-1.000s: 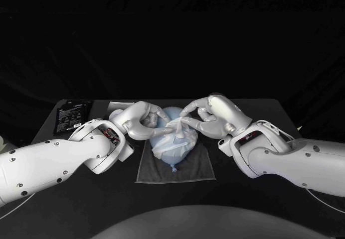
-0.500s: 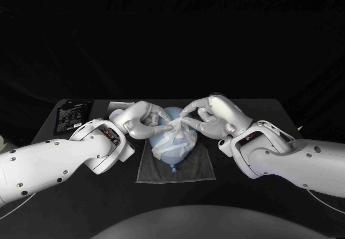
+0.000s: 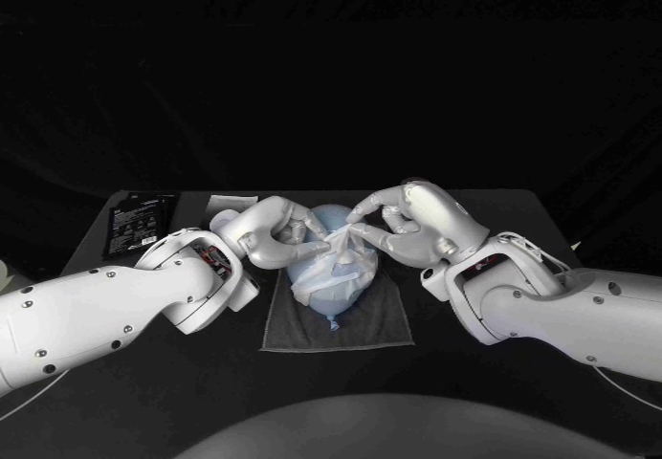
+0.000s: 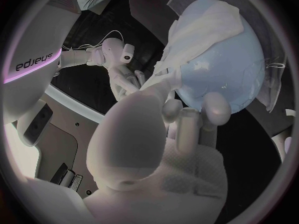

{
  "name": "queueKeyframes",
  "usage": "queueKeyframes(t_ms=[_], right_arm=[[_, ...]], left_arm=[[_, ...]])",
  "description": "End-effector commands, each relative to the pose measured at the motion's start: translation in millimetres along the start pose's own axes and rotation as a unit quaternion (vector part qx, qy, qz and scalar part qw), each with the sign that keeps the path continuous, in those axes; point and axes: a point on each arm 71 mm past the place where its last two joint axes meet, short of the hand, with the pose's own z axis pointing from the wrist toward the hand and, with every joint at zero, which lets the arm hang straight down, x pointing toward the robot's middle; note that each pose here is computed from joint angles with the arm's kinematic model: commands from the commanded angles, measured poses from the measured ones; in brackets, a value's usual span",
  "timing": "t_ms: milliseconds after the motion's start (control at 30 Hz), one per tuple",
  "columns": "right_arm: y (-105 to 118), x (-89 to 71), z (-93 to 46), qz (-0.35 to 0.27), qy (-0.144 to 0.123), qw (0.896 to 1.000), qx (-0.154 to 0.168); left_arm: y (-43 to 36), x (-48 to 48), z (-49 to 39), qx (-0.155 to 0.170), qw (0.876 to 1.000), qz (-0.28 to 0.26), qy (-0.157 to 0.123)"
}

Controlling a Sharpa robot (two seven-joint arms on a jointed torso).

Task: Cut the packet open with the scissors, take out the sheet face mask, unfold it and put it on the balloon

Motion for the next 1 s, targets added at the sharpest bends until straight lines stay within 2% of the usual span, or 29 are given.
queueKeyframes(t_ms=[33,367,600,1000], right_arm=[[1,-1.9,-0.2,-0.005,-0.009,1.0,-0.011],[-10,-3.9,-0.6,-0.015,-0.001,1.0,0.004],[-15,-5.9,0.0,-0.021,-0.005,1.0,0.01],[-21,-7.4,4.7,-0.026,-0.015,0.999,0.016]], left_arm=[[-1.4,2.3,0.6,0.005,1.0,-0.003,0.015],[-0.5,-0.9,-0.8,0.007,1.0,-0.011,0.002],[-1.6,-3.6,-3.2,0.009,1.0,-0.023,-0.008],[-7.0,-21.0,-0.1,-0.003,0.999,-0.035,-0.006]])
